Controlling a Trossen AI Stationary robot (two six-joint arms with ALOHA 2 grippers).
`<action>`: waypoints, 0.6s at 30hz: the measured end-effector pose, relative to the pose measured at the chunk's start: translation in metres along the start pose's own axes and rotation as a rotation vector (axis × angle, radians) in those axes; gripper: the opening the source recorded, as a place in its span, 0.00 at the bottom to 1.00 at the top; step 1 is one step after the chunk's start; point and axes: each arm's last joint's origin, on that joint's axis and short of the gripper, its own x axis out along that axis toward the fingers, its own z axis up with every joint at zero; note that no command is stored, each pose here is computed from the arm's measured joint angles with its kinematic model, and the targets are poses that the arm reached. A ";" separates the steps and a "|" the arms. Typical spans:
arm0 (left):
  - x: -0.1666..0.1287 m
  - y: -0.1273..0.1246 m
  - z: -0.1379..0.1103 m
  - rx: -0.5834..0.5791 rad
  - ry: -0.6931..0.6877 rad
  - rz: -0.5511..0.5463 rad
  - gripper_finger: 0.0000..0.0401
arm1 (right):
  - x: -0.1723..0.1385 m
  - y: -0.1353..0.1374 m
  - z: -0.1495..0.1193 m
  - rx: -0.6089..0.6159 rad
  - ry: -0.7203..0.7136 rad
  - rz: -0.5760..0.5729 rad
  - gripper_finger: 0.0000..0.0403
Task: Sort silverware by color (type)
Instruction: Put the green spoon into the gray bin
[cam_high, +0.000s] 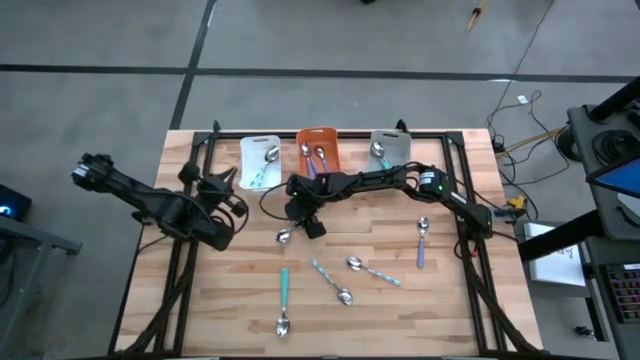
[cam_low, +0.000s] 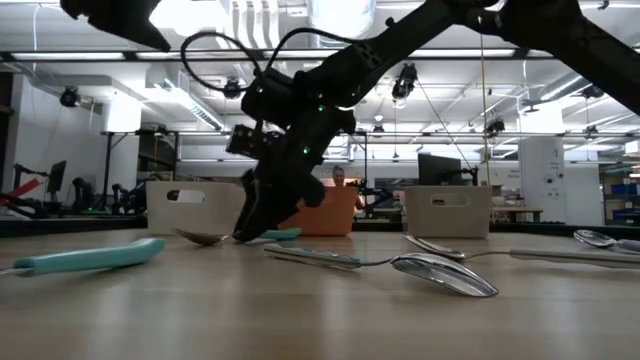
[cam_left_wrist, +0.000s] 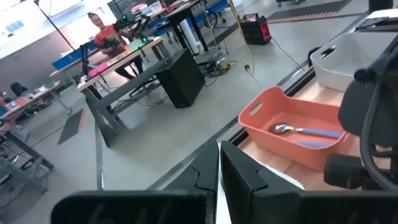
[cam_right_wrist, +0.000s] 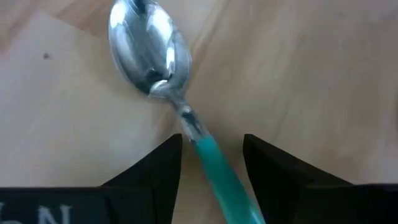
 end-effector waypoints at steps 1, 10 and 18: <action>0.001 0.000 -0.003 0.000 0.001 0.002 0.00 | 0.002 -0.001 0.000 -0.006 0.005 -0.002 0.42; 0.003 0.007 -0.020 -0.010 0.001 0.007 0.00 | 0.014 -0.007 0.003 0.020 0.056 0.021 0.29; 0.002 0.015 -0.018 -0.057 -0.021 0.013 0.00 | 0.010 -0.007 0.009 0.128 0.050 0.049 0.07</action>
